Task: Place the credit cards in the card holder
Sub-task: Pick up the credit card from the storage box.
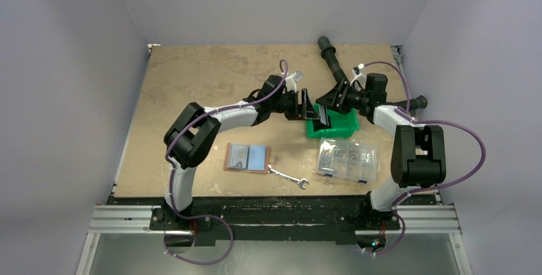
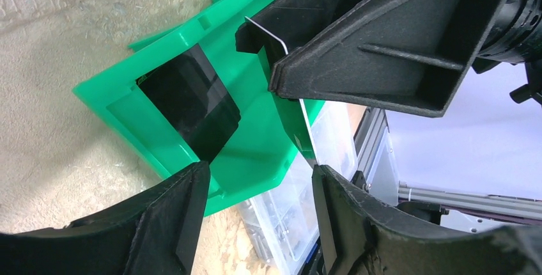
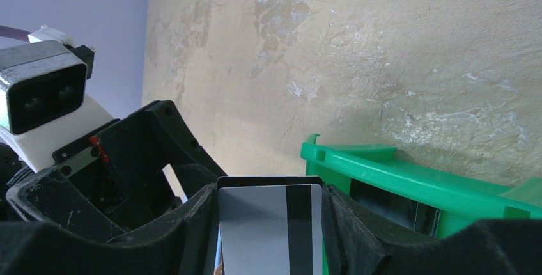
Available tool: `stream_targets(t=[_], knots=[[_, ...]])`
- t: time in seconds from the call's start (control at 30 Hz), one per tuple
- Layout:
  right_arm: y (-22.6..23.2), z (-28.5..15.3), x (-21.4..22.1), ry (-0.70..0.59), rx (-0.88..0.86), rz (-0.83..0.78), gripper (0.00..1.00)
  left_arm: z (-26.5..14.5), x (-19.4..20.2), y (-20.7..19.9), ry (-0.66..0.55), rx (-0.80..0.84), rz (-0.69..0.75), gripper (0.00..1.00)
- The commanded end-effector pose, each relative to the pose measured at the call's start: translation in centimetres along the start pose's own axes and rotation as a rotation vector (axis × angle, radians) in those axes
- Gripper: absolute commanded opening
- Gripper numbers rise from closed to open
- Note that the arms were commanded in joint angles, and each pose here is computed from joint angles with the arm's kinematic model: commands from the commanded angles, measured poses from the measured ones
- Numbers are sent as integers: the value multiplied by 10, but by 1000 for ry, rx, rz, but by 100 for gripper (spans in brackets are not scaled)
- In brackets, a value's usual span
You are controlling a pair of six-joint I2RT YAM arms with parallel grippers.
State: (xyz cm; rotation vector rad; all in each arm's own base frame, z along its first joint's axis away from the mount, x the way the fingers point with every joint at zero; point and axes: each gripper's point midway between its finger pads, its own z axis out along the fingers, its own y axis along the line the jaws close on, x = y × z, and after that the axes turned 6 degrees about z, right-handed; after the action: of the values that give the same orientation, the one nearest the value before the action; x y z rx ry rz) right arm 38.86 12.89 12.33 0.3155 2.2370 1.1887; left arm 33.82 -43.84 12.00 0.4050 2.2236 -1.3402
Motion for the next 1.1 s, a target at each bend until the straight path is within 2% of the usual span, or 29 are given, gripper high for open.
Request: stream_targets(t=[0.0, 0.1, 0.33, 0.63, 1.07], knots=[[10, -3, -4, -8, -42, -25, 0, 3, -9, -7, -18, 16, 37, 70], [9, -2, -4, -4, -42, -24, 0, 1, -13, -14, -29, 36, 39, 76], [9, -2, -4, -6, -42, -24, 0, -9, -32, -35, -68, 60, 63, 78], [9, -2, -4, -5, -43, -26, 0, -9, -32, -40, -71, 74, 55, 78], [9, -2, -4, -3, -45, -23, 0, -2, -18, -25, -39, 53, 31, 67]])
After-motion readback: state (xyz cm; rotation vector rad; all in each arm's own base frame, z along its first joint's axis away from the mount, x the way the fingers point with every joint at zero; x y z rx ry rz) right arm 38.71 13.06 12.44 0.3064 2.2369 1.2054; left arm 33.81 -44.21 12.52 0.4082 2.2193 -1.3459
